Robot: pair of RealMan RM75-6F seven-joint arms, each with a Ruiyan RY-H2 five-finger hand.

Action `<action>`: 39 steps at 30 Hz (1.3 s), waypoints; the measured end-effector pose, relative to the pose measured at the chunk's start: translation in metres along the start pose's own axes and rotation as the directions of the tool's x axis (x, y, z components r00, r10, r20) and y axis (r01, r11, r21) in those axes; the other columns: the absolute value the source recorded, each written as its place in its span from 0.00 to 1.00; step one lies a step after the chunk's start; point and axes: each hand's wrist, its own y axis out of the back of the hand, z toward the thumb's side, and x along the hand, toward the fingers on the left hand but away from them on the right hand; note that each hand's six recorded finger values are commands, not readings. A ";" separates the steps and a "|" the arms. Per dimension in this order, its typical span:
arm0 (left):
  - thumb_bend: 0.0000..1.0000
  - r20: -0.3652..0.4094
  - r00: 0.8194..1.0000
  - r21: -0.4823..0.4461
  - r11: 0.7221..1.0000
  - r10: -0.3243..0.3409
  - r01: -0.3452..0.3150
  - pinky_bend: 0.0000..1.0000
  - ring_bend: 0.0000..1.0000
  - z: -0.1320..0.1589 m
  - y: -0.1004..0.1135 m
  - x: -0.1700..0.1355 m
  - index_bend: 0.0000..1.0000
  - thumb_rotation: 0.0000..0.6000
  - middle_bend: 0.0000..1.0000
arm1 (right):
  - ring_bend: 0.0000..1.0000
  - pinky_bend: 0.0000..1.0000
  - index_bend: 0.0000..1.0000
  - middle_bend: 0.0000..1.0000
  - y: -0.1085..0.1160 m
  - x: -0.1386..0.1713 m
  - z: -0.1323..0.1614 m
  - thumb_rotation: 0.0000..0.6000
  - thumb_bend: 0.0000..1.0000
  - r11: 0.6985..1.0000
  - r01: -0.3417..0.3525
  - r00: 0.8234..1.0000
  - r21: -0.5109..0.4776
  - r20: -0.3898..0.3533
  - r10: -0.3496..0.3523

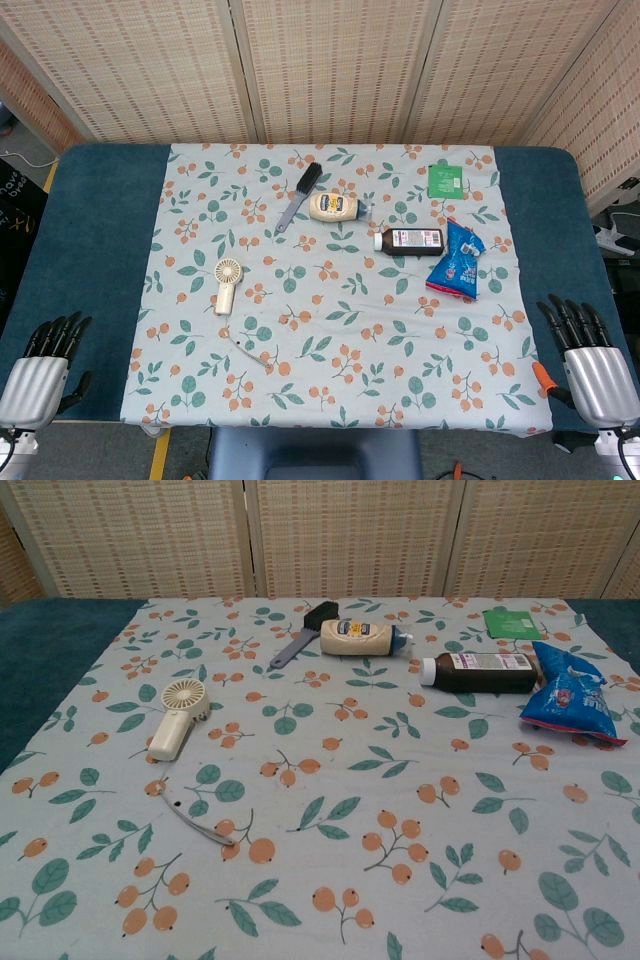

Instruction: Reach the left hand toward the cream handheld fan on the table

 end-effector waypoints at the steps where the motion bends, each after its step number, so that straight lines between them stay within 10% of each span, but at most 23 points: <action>1: 0.42 0.006 1.000 0.001 1.000 -0.008 0.008 0.10 0.00 0.002 -0.003 0.001 0.00 1.00 0.00 | 0.00 0.00 0.00 0.00 0.000 0.000 0.000 1.00 0.21 1.000 0.001 1.000 -0.001 0.001 -0.001; 7: 0.46 0.064 0.996 0.011 0.998 -0.057 0.056 0.29 0.04 0.019 -0.020 0.017 0.00 1.00 0.11 | 0.00 0.00 0.00 0.00 0.003 0.000 -0.004 1.00 0.21 1.000 0.008 1.000 0.003 0.014 -0.008; 11: 0.52 0.131 0.987 0.033 0.995 -0.097 0.093 0.67 0.36 0.039 -0.034 0.035 0.00 1.00 0.39 | 0.00 0.00 0.00 0.00 0.004 0.000 -0.007 1.00 0.21 1.000 0.011 1.000 0.006 0.024 -0.011; 18: 0.76 0.221 0.960 0.088 0.983 -0.175 0.159 0.93 0.72 0.077 -0.064 0.080 0.00 1.00 0.76 | 0.00 0.00 0.00 0.00 0.003 -0.007 -0.013 1.00 0.21 1.000 0.015 0.999 0.013 0.047 -0.015; 25: 0.88 0.249 0.954 0.115 0.983 -0.168 0.144 1.00 0.87 0.102 -0.082 0.115 0.00 1.00 0.92 | 0.00 0.00 0.00 0.00 -0.004 -0.015 -0.019 1.00 0.21 1.000 -0.001 0.997 0.026 0.072 -0.001; 39: 0.91 0.285 0.950 0.147 0.986 -0.124 0.085 1.00 0.88 0.128 -0.089 0.154 0.00 1.00 0.94 | 0.00 0.00 0.00 0.00 -0.004 -0.017 -0.023 1.00 0.21 0.999 0.003 0.996 0.032 0.093 -0.006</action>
